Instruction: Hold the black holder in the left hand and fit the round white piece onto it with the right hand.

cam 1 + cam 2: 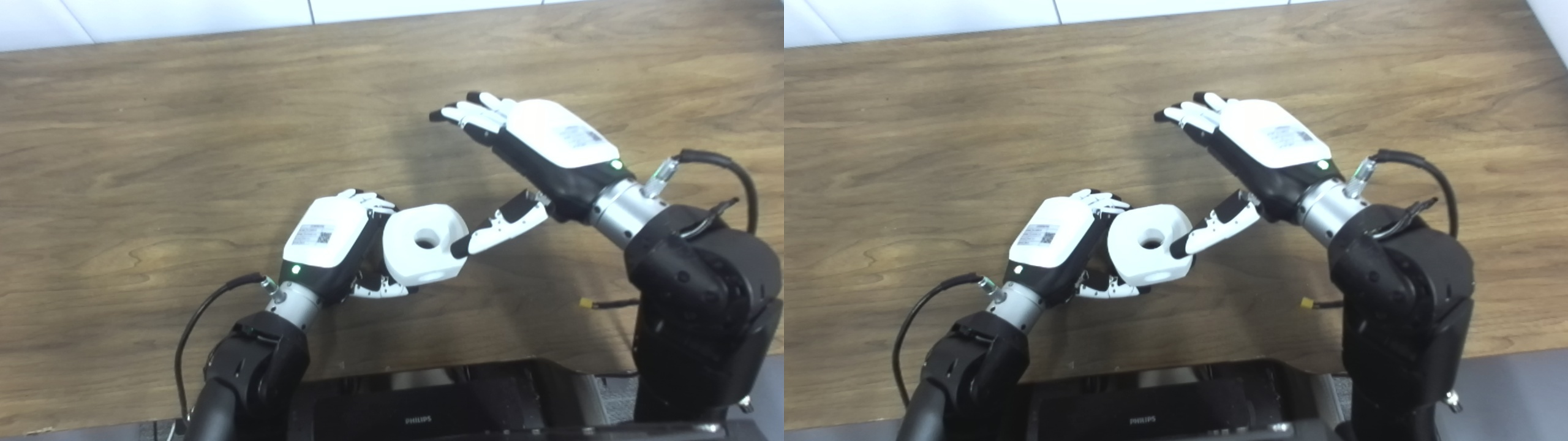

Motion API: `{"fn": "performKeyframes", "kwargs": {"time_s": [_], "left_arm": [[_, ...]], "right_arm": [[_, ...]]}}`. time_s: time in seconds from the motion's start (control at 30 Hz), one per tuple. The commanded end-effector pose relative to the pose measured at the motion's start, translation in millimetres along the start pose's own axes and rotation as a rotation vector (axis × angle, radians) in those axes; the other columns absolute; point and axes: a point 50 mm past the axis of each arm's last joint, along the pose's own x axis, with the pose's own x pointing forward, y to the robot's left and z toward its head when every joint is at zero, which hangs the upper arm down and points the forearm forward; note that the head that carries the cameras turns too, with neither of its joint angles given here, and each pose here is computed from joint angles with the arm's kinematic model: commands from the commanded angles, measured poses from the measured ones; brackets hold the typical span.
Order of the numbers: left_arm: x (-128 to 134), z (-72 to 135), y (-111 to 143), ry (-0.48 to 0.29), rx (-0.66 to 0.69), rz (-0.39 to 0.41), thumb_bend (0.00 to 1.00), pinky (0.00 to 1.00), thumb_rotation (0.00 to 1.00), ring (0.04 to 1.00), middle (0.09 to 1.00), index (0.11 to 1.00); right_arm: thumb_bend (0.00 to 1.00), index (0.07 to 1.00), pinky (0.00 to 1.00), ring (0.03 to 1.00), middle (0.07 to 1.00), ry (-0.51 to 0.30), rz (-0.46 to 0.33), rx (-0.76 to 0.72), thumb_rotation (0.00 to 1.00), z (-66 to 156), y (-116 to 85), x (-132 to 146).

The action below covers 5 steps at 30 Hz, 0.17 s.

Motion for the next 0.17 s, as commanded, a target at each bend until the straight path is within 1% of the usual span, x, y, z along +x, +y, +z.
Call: {"fn": "performKeyframes", "kwargs": {"time_s": [0.0, 0.13], "left_arm": [[2.9, 0.0, 1.8, 0.004, 0.011, 0.004, 0.51, 0.90, 0.06, 0.842, 0.773, 0.489], [2.6, -1.4, 2.0, 0.004, 0.006, 0.007, 0.51, 0.90, 0.06, 0.843, 0.772, 0.489]], "right_arm": [[1.00, 0.926, 0.99, 1.000, 0.945, -0.036, 0.038, -0.051, 0.43, 4.2, -7.3, -3.3], [1.00, 0.924, 0.99, 1.000, 0.948, -0.024, 0.015, -0.037, 0.43, -0.6, -12.6, -4.6]]}}
